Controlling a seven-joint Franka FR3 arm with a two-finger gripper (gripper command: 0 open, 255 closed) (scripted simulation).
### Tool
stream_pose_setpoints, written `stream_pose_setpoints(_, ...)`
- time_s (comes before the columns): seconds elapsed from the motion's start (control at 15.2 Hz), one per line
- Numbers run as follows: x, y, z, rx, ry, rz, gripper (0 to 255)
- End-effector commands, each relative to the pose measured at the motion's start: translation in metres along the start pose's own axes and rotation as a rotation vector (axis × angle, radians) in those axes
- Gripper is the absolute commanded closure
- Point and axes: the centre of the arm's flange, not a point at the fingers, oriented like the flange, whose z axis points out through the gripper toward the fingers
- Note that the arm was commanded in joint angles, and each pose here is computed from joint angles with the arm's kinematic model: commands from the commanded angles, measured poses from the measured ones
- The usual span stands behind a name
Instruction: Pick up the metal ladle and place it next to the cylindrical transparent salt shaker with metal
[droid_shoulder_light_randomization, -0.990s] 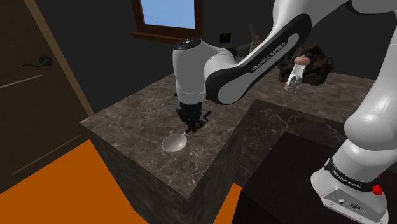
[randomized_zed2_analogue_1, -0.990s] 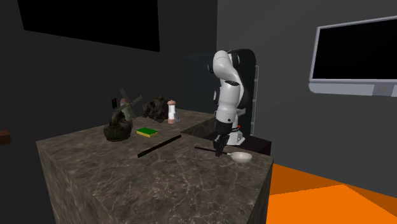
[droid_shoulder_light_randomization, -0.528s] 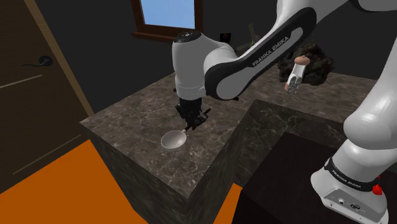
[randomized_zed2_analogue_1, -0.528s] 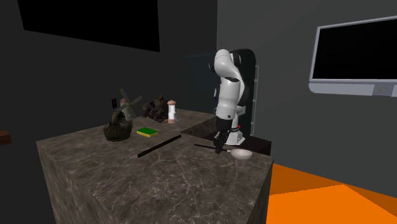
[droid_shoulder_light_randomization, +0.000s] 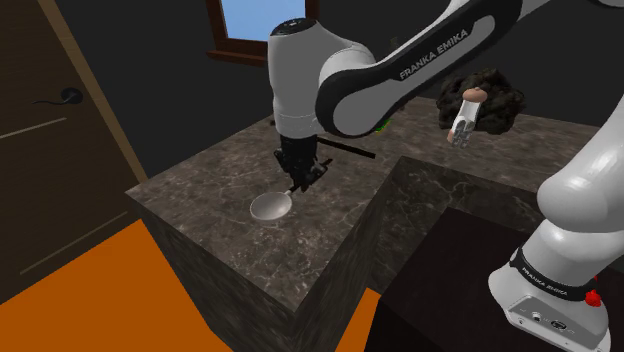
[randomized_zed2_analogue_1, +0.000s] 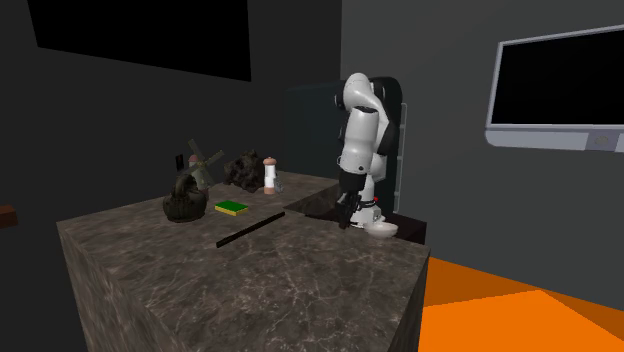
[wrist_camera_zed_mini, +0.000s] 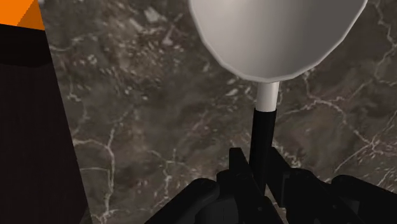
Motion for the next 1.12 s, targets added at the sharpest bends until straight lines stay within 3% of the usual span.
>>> stream_pose_setpoints(0.0, 0.001, -0.002, -0.010, -0.001, -0.001, 0.000, 255)
stream_pose_setpoints(1.06, 0.011, -0.010, -0.094, -0.001, -0.001, 0.000, 255)
